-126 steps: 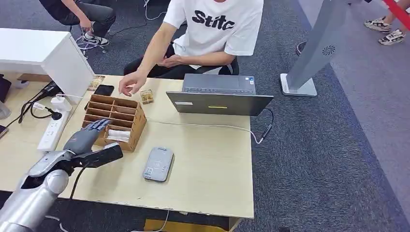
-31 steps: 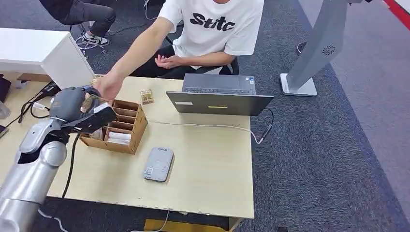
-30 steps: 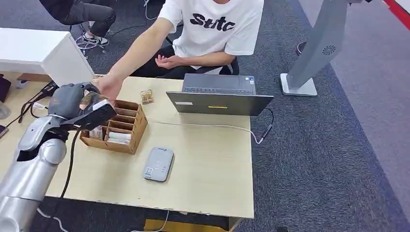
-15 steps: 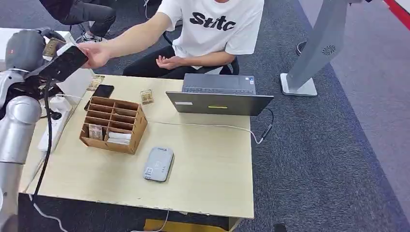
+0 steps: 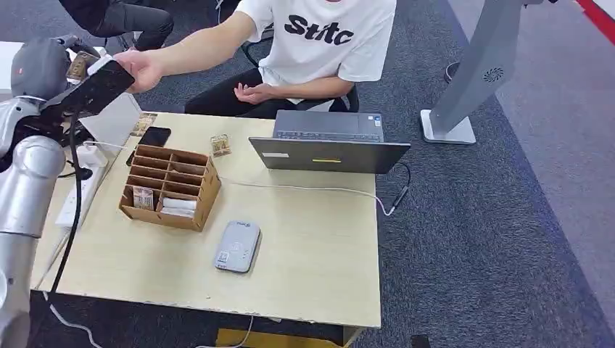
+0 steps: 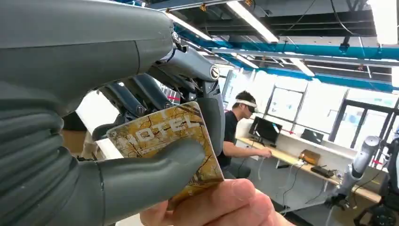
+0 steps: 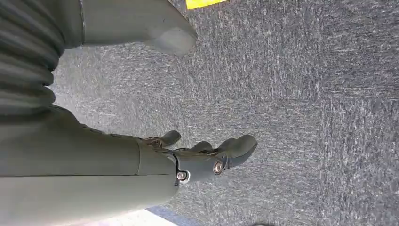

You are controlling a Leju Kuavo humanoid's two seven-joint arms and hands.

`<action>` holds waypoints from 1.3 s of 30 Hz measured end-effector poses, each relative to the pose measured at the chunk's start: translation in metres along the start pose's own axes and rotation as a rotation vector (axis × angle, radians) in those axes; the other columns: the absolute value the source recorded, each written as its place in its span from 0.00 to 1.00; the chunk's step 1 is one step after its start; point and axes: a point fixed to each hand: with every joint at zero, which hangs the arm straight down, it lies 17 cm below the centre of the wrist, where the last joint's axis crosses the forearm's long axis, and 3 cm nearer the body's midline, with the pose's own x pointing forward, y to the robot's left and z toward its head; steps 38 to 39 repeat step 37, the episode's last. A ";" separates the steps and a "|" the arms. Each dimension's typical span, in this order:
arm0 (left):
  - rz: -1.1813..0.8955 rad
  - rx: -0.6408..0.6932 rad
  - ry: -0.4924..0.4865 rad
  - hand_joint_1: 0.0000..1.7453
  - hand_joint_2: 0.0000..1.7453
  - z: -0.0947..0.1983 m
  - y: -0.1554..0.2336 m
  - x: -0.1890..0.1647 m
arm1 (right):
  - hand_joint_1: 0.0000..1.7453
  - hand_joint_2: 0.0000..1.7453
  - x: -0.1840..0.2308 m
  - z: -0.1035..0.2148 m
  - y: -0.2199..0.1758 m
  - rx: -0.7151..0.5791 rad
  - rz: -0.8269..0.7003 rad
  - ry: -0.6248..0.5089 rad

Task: Pass the card to the sensor for recognition and then transmit it.

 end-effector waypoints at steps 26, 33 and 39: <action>0.160 0.092 -0.081 0.00 1.00 0.036 -0.009 0.019 | 0.00 1.00 -0.008 0.000 0.000 0.001 -0.031 0.012; 0.204 0.074 -0.098 0.00 1.00 0.077 -0.034 0.014 | 0.00 1.00 -0.015 0.000 -0.002 -0.004 -0.049 0.031; 0.271 0.078 -0.139 0.00 1.00 0.118 -0.047 0.019 | 0.00 1.00 -0.019 0.000 -0.002 -0.008 -0.073 0.047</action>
